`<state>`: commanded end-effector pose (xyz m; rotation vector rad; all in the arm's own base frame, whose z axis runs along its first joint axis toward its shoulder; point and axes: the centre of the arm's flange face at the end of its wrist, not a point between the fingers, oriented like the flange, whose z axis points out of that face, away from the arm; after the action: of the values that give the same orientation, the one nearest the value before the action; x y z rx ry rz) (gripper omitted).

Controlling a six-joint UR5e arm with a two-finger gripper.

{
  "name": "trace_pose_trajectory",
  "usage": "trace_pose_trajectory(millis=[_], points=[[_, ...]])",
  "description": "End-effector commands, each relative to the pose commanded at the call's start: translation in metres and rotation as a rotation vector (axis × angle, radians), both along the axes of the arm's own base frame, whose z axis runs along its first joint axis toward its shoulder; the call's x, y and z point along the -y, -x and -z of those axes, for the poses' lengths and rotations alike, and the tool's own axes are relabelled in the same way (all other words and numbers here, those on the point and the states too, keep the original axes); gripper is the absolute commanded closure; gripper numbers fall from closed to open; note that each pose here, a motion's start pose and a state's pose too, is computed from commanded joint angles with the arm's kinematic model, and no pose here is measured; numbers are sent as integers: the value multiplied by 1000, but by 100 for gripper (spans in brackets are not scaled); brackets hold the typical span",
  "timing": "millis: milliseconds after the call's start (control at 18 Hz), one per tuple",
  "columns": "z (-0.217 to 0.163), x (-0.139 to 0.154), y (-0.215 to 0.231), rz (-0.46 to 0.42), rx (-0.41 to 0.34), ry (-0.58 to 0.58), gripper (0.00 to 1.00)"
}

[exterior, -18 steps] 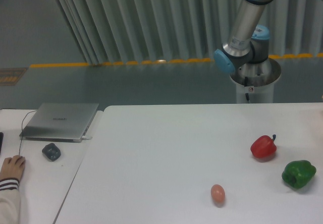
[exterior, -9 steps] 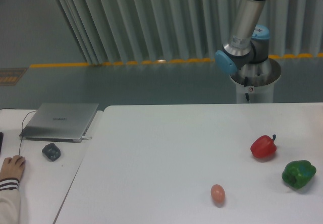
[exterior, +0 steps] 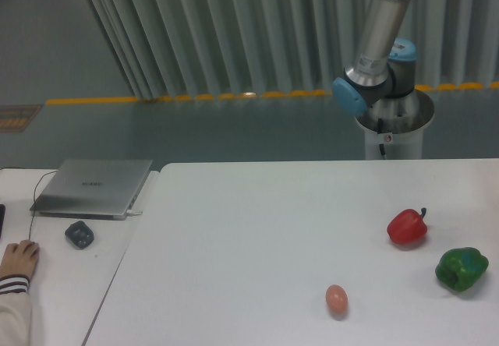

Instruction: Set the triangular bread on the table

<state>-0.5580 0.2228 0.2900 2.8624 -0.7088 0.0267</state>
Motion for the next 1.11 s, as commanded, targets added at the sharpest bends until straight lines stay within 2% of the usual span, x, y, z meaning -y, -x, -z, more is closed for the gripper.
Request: trace_pose_trajectory(millis=[167,389,667,778,1111], points=[[-7,-1,2,0,14,1,100],[-50,-8,-2,9,3,-17,100],[-94,-34,-17,17,15,-169,100],[-99,-59,-32,21,14,-200,100],[-100,-159,-98,-79,-2,-214,100]])
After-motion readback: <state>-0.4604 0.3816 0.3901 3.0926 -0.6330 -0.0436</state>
